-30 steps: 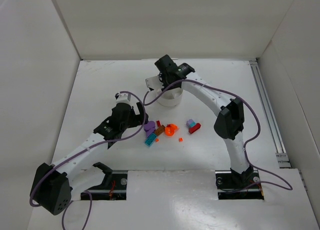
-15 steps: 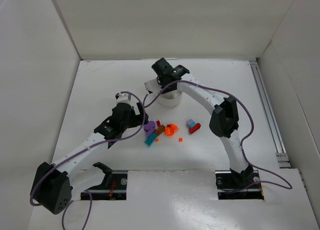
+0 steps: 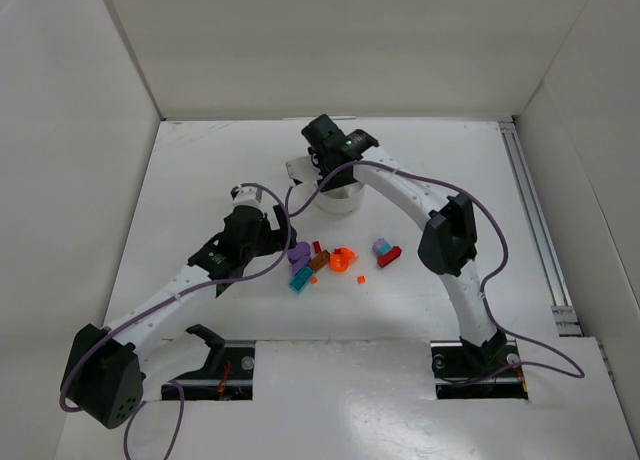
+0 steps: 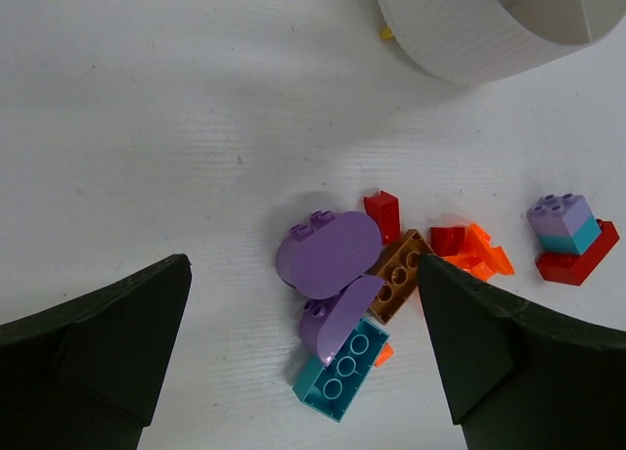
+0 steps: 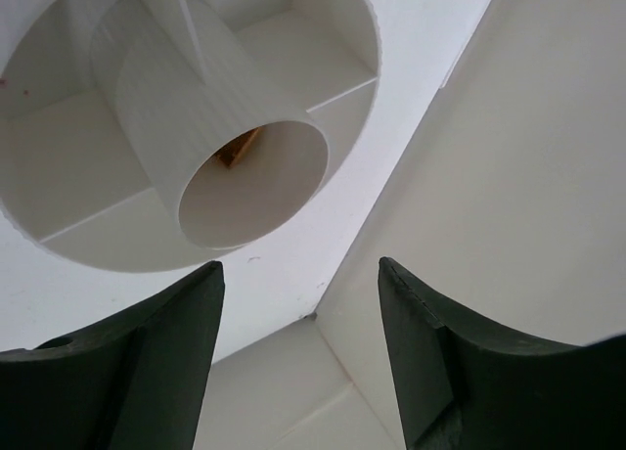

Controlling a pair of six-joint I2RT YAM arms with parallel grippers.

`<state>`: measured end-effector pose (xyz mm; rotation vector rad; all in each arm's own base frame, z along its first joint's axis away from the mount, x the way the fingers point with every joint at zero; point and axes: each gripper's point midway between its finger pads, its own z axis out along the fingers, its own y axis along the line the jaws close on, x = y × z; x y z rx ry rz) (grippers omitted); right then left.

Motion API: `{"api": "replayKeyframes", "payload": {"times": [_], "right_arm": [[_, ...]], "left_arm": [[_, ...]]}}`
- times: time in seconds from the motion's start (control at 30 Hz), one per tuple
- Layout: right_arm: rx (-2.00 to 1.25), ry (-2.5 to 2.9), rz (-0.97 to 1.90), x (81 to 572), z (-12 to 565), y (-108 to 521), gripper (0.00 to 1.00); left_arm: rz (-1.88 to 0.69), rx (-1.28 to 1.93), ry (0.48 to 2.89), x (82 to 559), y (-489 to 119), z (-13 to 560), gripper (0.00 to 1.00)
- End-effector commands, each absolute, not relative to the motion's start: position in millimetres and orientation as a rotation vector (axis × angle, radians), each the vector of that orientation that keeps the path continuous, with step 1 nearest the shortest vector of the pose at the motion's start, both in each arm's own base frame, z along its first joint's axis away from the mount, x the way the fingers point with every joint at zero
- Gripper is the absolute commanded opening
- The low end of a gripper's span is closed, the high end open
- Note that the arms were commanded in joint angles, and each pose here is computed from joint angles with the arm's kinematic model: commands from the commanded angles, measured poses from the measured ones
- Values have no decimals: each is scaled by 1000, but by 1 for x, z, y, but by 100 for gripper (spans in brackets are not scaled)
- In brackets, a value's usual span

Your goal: Sort the legos into containers by color

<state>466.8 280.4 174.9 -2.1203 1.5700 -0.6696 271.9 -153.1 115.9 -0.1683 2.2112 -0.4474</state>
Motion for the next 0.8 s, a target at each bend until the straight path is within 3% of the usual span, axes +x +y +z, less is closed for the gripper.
{"api": "replayKeyframes", "payload": {"times": [0.0,0.13,0.17,0.23,0.27,0.4,0.63,0.77], "right_arm": [[-1957,1499,-593,461,229,303,69],[-1675,1522,-552,459,284,291,78],[-1507,1552,-506,453,320,272,87],[-1418,1592,-398,442,314,254,99],[-1280,1566,-365,448,333,240,99],[-1008,1483,-202,398,349,195,99],[-914,1543,-104,315,303,148,99],[-908,1627,-102,291,269,130,99]], "left_arm": [[-471,-162,2174,278,-159,128,100],[-487,-153,2179,276,-160,129,100],[-491,-138,2182,275,-161,129,100],[-531,-100,2186,271,-167,132,100],[-556,-90,2179,271,-171,134,100],[-604,33,2191,257,-195,132,100],[-477,54,2287,246,-222,110,100],[-447,95,2281,236,-246,111,89]]}}
